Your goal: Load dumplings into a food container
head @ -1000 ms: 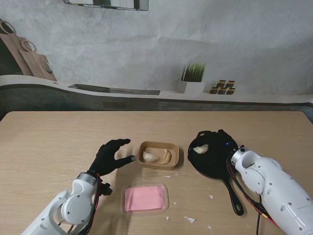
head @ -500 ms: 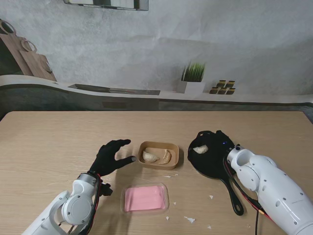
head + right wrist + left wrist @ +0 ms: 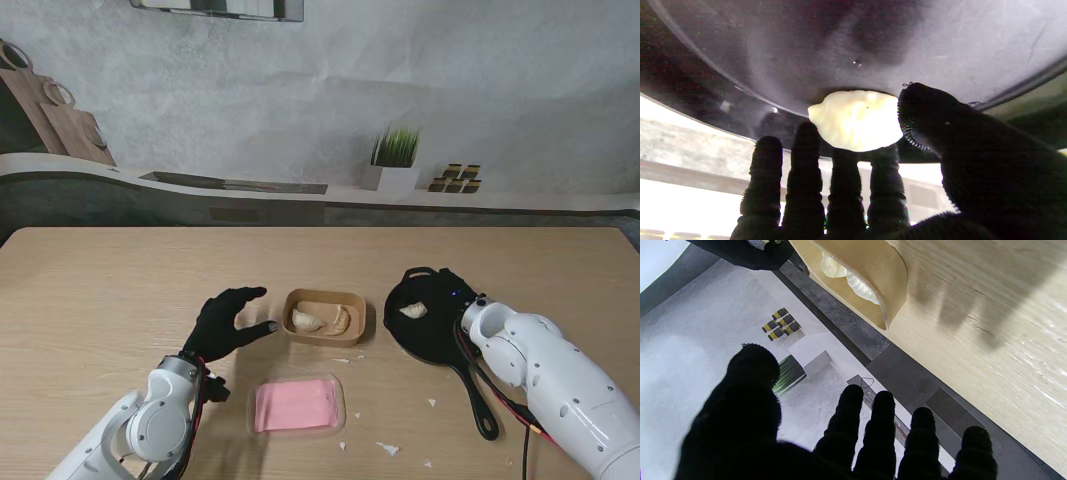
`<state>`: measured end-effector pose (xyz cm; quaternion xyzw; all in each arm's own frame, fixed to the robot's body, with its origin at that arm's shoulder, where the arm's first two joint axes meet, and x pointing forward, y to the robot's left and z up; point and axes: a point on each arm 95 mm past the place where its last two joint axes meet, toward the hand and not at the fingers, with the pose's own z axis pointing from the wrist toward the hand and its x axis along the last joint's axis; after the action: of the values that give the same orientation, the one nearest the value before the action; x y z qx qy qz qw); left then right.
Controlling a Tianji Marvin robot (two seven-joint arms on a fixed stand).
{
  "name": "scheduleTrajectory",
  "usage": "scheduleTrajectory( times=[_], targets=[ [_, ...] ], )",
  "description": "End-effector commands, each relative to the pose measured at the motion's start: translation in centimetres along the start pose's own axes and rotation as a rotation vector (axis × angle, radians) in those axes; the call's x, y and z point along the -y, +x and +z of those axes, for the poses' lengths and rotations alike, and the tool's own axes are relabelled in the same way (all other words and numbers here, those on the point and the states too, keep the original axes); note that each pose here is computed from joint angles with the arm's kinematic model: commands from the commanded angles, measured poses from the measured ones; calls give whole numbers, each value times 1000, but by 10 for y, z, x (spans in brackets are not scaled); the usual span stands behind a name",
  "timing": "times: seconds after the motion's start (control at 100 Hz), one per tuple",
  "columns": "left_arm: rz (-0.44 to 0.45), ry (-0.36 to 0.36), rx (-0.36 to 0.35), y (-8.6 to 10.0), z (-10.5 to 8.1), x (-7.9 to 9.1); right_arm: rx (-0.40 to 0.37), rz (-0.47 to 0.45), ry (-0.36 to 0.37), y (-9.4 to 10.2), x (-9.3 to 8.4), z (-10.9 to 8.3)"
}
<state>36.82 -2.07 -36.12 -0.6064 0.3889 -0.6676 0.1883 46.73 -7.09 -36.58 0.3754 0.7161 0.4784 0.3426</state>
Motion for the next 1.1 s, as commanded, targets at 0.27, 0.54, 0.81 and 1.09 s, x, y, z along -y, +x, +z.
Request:
scheduleTrajectory(
  times=[0.27, 0.54, 0.81, 1.09],
  targets=[
    [14, -8, 7, -1, -4, -2, -25, -73, 54, 1, 13, 1],
    [27, -4, 6, -3, -6, 0, -45, -125, 32, 0, 17, 2],
    [29, 0, 4, -5, -7, 1, -53, -140, 6, 1, 16, 3],
    [30, 4, 1, -6, -7, 2, -51, -130, -29, 3, 14, 5]
  ],
)
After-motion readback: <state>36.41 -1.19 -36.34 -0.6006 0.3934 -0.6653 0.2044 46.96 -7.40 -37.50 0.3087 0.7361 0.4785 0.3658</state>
